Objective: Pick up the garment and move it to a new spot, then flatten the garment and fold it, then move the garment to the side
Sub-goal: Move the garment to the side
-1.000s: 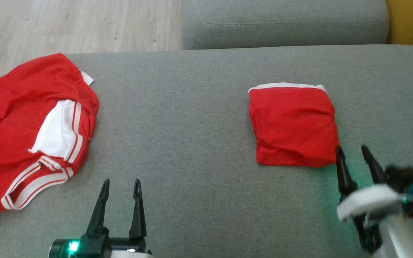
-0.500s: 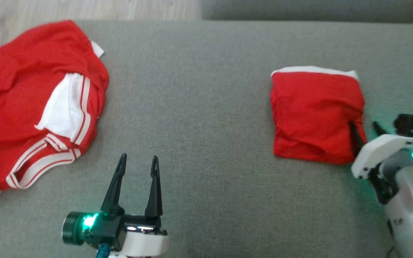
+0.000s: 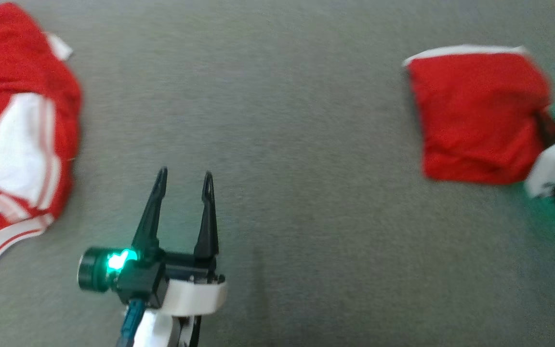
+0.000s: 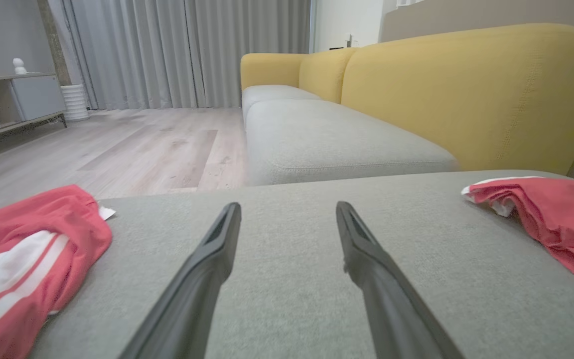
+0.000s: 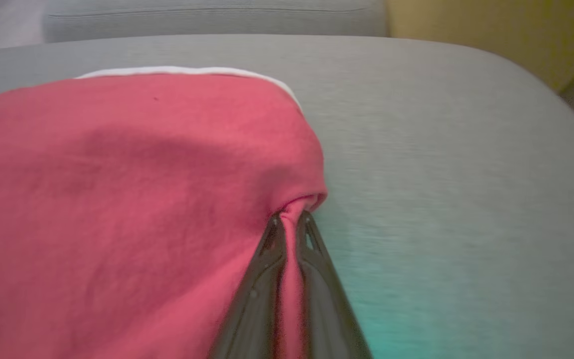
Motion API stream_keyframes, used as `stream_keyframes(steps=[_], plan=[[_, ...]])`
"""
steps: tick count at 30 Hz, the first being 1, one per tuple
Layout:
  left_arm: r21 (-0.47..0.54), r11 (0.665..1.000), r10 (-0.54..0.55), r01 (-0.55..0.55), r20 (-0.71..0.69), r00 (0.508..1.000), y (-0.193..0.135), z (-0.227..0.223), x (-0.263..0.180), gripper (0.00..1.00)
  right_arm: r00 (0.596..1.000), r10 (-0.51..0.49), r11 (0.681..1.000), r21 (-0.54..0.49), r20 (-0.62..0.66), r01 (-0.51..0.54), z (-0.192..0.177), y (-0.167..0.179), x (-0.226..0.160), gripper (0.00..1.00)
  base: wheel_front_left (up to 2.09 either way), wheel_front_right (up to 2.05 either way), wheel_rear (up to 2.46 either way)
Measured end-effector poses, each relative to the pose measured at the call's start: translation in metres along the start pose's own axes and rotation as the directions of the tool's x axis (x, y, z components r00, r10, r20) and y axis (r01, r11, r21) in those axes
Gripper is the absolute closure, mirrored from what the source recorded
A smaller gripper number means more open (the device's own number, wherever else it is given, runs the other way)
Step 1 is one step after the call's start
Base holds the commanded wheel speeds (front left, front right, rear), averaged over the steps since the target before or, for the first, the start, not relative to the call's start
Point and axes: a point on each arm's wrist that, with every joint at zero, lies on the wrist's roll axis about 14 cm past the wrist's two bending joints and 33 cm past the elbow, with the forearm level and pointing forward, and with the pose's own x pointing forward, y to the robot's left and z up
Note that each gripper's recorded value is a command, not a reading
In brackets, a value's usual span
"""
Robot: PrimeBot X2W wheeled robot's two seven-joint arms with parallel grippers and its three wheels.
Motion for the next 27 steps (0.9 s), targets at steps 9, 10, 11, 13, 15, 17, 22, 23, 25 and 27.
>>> stream_keyframes(steps=[9, 10, 11, 13, 15, 17, 22, 23, 25, 27], plan=[[-0.015, 0.981, -0.192, 0.192, -0.001, 0.981, -0.049, -0.023, 0.057, 0.0, 0.959, -0.282, 0.952, -0.126, -0.008, 0.279, 0.015, -0.144, -0.032, 1.0, 0.0, 0.0, 0.0], [-0.023, 0.978, -0.207, 0.207, -0.005, 0.978, -0.053, -0.027, 0.062, 0.0, 0.953, -0.303, 0.944, -0.138, -0.005, 0.299, 0.018, -0.153, -0.034, 1.0, 0.0, 0.0, 0.0], [-0.025, 0.974, -0.225, 0.224, -0.009, 0.974, -0.058, -0.032, 0.066, 0.0, 0.946, -0.323, 0.936, -0.151, -0.003, 0.319, 0.019, -0.162, -0.037, 1.0, 0.0, 0.0, 0.0], [-0.036, 0.969, -0.247, 0.246, -0.024, 0.969, -0.064, -0.042, 0.072, 0.0, 0.937, -0.348, 0.922, -0.183, -0.004, 0.342, 0.021, -0.173, -0.038, 1.0, 0.0, 0.0, 0.0], [-0.048, 0.962, -0.27, 0.268, -0.041, 0.962, -0.071, -0.053, 0.077, 0.0, 0.932, -0.361, 0.917, -0.191, -0.022, 0.351, 0.016, -0.178, -0.039, 1.0, 0.0, 0.0, 0.0], [-0.059, 0.957, -0.288, 0.284, -0.057, 0.956, -0.076, -0.063, 0.081, 0.0, 0.926, -0.377, 0.903, -0.236, -0.029, 0.36, 0.014, -0.184, -0.039, 1.0, 0.0, 0.0, 0.0], [-0.079, 0.949, -0.311, 0.306, -0.054, 0.949, -0.085, -0.07, 0.089, 0.0, 0.895, -0.446, 0.85, -0.311, 0.005, 0.425, 0.022, -0.207, -0.046, 1.0, 0.0, 0.0, 0.0], [-0.08, 0.949, -0.31, 0.306, -0.055, 0.949, -0.085, -0.07, 0.089, 0.0, 0.89, -0.455, 0.84, -0.325, 0.019, 0.436, 0.025, -0.209, -0.047, 1.0, 0.0, 0.0, 0.0], [-0.078, 0.95, -0.308, 0.304, -0.054, 0.95, -0.084, -0.069, 0.089, 0.0, 0.882, -0.469, 0.818, -0.354, 0.045, 0.453, 0.032, -0.212, -0.049, 0.84, 0.0, 0.0, 0.0], [-0.077, 0.951, -0.305, 0.301, -0.053, 0.951, -0.083, -0.068, 0.089, 0.0, 0.873, -0.482, 0.802, -0.362, 0.077, 0.475, 0.039, -0.215, -0.05, 0.0, 0.0, 0.0, 0.0]])
